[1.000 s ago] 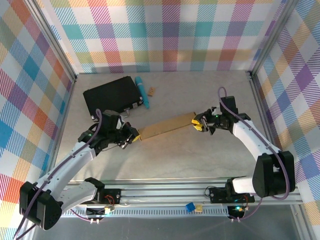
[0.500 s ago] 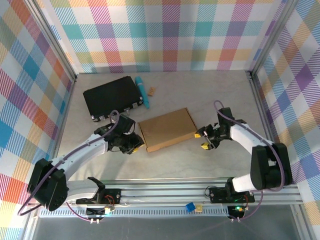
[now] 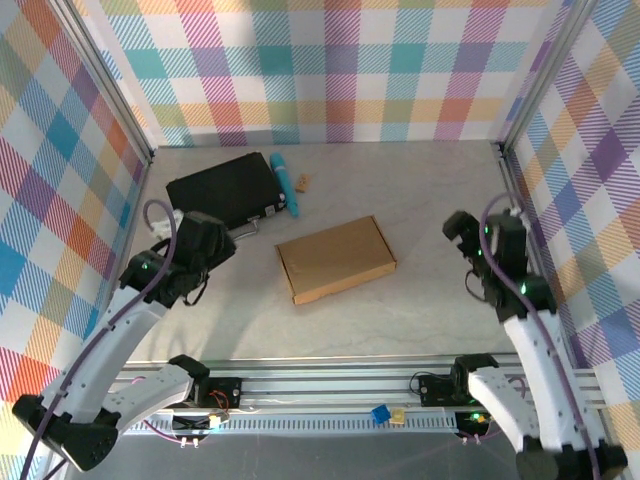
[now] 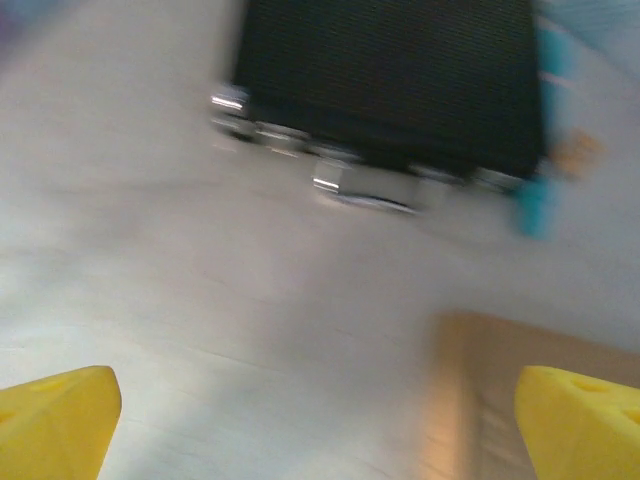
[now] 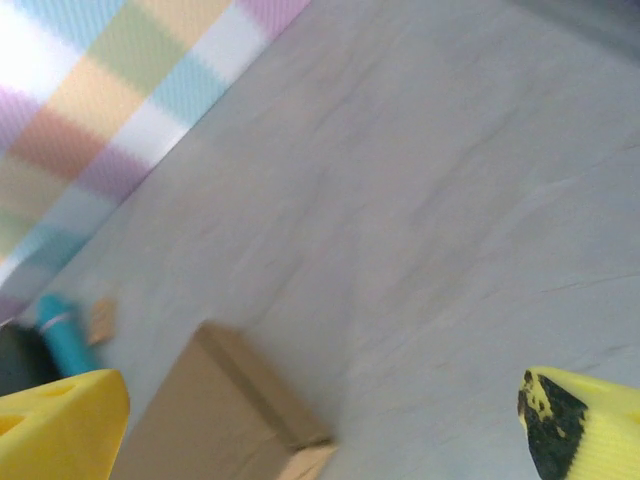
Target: Fold the paper box
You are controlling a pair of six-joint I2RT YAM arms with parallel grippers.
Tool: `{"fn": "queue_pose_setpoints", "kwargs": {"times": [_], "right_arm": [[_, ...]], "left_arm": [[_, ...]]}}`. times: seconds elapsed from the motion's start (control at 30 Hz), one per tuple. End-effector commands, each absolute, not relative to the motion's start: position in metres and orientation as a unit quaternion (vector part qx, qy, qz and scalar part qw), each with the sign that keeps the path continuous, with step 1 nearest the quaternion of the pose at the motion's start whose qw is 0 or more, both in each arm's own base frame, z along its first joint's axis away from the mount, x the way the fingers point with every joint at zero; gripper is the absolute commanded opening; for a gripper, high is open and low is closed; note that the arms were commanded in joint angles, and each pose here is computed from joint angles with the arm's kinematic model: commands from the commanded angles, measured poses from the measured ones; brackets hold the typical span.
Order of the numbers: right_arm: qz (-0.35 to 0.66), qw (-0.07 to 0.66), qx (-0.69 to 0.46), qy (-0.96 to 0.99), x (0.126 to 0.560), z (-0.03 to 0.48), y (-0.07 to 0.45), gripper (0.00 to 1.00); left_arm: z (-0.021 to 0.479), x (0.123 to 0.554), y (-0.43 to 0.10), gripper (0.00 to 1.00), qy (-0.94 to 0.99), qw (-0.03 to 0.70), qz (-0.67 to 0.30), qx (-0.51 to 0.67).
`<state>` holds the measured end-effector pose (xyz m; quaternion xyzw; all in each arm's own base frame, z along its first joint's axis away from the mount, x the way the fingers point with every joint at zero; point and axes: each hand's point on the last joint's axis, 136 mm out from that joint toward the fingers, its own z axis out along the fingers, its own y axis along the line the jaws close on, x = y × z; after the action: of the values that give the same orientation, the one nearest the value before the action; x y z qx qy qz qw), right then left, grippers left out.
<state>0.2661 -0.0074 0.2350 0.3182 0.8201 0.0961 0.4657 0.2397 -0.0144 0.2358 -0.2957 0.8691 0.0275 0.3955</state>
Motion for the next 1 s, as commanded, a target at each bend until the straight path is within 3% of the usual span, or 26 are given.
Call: {"fn": "queue_pose_setpoints", "kwargs": {"times": [0.0, 0.17, 0.53, 0.8, 0.97], "right_arm": [[-0.06, 0.514, 0.27, 0.812, 0.267, 0.208, -0.047, 0.99], [-0.077, 0.472, 0.156, 0.864, 0.291, 0.151, -0.028, 0.99], [-0.015, 0.523, 0.03, 0.852, 0.382, 0.114, 0.021, 0.99], [0.003, 0.545, -0.048, 0.837, 0.402, 0.103, 0.038, 0.99], [0.007, 0.562, -0.039, 0.826, 0.396, 0.106, 0.034, 0.99]], "left_arm": [[0.242, 0.226, 0.044, 1.0, 0.825, 0.467, 0.221, -0.232], [0.194, 0.265, 0.022, 1.0, 0.843, 0.483, 0.217, -0.097], [0.094, 0.334, 0.019, 1.0, 0.881, 0.445, 0.106, -0.124], [0.104, 0.383, 0.021, 1.0, 0.836, 0.53, 0.059, -0.131], [0.11, 0.379, 0.016, 1.0, 0.794, 0.597, 0.047, -0.109]]}}
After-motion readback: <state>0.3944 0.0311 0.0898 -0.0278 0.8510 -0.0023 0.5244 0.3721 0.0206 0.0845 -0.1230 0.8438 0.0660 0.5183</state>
